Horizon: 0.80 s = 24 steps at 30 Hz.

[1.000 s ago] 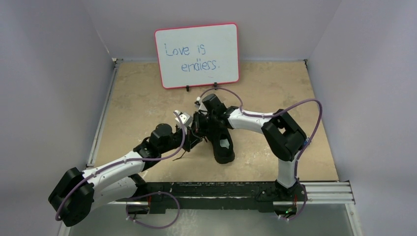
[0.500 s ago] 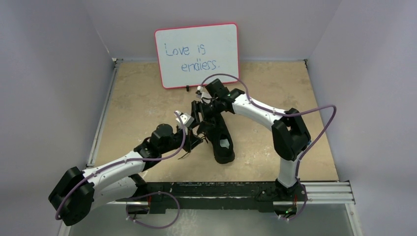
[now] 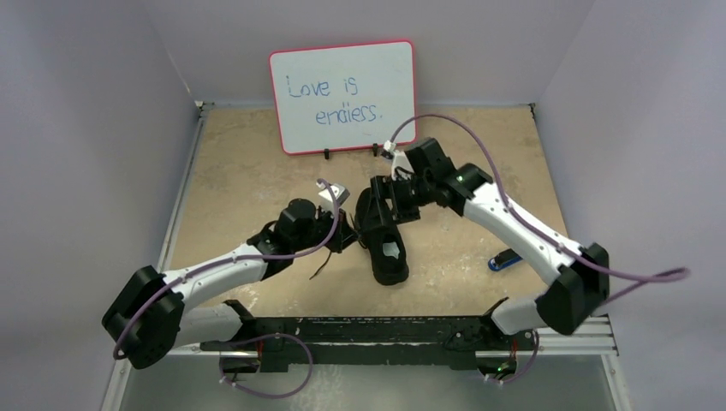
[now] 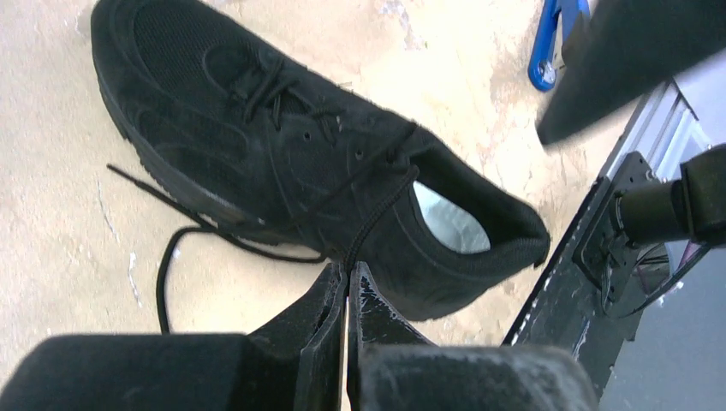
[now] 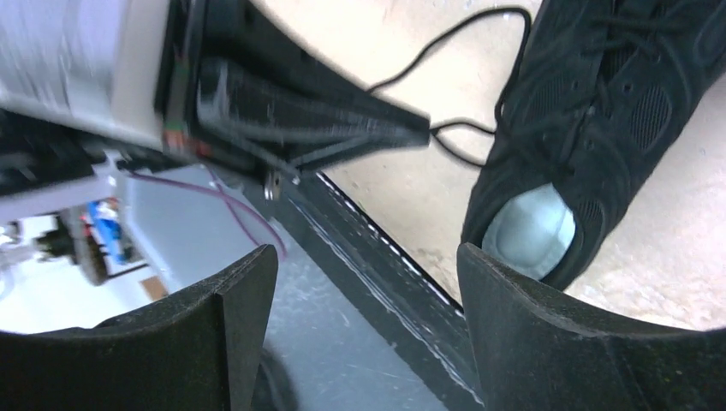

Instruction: Tie the shoes

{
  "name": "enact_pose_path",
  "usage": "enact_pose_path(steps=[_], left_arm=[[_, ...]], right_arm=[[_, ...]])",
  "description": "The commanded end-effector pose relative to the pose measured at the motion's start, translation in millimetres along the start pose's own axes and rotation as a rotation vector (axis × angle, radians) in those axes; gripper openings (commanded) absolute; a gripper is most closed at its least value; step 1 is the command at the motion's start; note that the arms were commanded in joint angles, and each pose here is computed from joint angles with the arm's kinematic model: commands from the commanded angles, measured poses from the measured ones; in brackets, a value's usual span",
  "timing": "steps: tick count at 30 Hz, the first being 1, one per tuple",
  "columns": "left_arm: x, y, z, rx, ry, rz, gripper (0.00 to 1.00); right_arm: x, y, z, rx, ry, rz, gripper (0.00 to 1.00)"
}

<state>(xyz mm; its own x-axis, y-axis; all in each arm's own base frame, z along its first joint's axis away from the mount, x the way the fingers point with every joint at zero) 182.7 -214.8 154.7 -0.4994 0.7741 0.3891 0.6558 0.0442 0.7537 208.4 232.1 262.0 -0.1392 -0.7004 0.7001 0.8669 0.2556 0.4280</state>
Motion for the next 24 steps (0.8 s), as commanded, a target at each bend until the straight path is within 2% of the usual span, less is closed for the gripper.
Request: enact_pose_path(steps=[1, 7, 13, 16, 19, 24], left_arm=[[-10, 30, -8, 0.009, -0.034, -0.003, 0.00], [-18, 34, 14, 0.027, -0.005, 0.102, 0.00], [-22, 36, 27, 0.021, 0.056, 0.244, 0.00], [-23, 36, 29, 0.016, 0.080, 0.279, 0.00], [-21, 33, 34, -0.003, 0.112, 0.319, 0.00], [-20, 34, 39, -0.026, 0.134, 0.348, 0.00]], right_arm=[[6, -20, 11, 0.171, -0.046, -0.164, 0.79], [-17, -58, 29, 0.247, -0.013, -0.316, 0.75], [-83, -95, 79, 0.455, -0.023, -0.337, 0.75], [-116, -101, 96, 0.634, 0.001, -0.365, 0.76], [-140, -99, 99, 0.900, -0.011, -0.411, 0.79], [-160, -106, 81, 1.402, 0.060, -0.279, 0.80]])
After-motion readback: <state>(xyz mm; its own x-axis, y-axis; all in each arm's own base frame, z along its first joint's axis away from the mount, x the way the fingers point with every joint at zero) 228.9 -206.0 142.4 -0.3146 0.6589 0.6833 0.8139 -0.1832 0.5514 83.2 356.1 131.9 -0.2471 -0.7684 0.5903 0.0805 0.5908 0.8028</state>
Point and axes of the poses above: each gripper's point midway between its finger pads, its own x axis back along the fingers, its own z axis along the line the jaws close on, y = z × x, the point moved 8 cm from there along x, back along the fingers, and after that the axes turned 7 degrees about x, right-handed, at the moved point
